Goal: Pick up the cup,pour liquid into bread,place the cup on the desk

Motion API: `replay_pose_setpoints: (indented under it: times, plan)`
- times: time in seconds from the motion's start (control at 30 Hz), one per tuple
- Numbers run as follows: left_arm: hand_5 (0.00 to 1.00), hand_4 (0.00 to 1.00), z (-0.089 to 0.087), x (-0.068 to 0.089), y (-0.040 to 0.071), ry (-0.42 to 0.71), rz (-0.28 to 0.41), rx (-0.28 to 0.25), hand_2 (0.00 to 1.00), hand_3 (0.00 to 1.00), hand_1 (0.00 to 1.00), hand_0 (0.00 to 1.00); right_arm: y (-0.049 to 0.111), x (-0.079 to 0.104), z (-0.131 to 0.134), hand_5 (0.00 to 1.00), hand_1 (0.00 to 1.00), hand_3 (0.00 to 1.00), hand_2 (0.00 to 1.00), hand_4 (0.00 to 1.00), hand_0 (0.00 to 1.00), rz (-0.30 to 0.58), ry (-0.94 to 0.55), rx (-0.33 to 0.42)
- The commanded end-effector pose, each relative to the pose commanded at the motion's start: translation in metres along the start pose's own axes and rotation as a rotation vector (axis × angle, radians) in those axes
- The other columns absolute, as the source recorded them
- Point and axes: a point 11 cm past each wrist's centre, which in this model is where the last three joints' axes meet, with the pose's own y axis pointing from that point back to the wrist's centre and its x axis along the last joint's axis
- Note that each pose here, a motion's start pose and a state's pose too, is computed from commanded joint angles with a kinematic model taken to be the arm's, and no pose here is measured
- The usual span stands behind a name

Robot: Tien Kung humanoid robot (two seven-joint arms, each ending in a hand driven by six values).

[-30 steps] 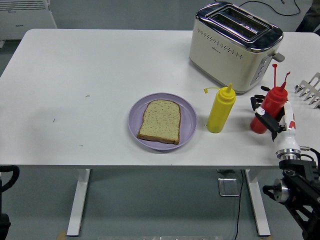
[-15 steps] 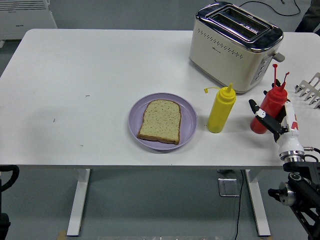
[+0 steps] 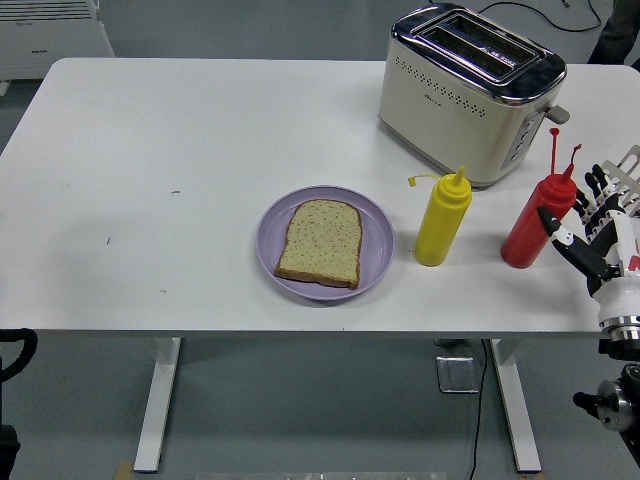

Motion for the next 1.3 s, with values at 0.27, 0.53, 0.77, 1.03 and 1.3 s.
replay_pose_setpoints:
  times: [0.27,0.53,0.77,1.03,1.3]
  plan:
    - [0.998,0.606,0.001,-0.001,-0.001,-0.001,-0.003,-0.003,0.765,0.663,0.756,0.749,0.012,0.038,-0.02,0.299,0.937,0.998,0.998,0.918,0.978,0.065,-0.065,0.037]
    - [0.998,0.607,0.001,-0.002,-0.001,-0.003,-0.007,0.0,0.765,0.663,0.756,0.749,0.024,0.04,-0.032,0.298,0.93,0.998,0.998,0.923,0.97,0.069,-0.13,0.057]
    - [0.998,0.606,0.0,-0.003,-0.001,-0.005,-0.009,0.002,0.765,0.661,0.756,0.749,0.02,0.071,-0.044,0.391,0.862,0.965,0.922,0.891,0.903,0.178,-0.335,0.088]
    - [0.998,0.606,-0.002,-0.002,0.0,-0.007,-0.006,0.007,0.765,0.661,0.756,0.749,0.012,0.104,-0.049,0.521,0.831,0.926,0.88,0.821,0.877,0.253,-0.653,0.084]
    - [0.998,0.606,-0.002,-0.002,0.001,-0.008,-0.008,0.009,0.765,0.661,0.756,0.749,0.007,0.121,-0.044,0.577,0.815,0.894,0.855,0.803,0.868,0.299,-0.815,0.067]
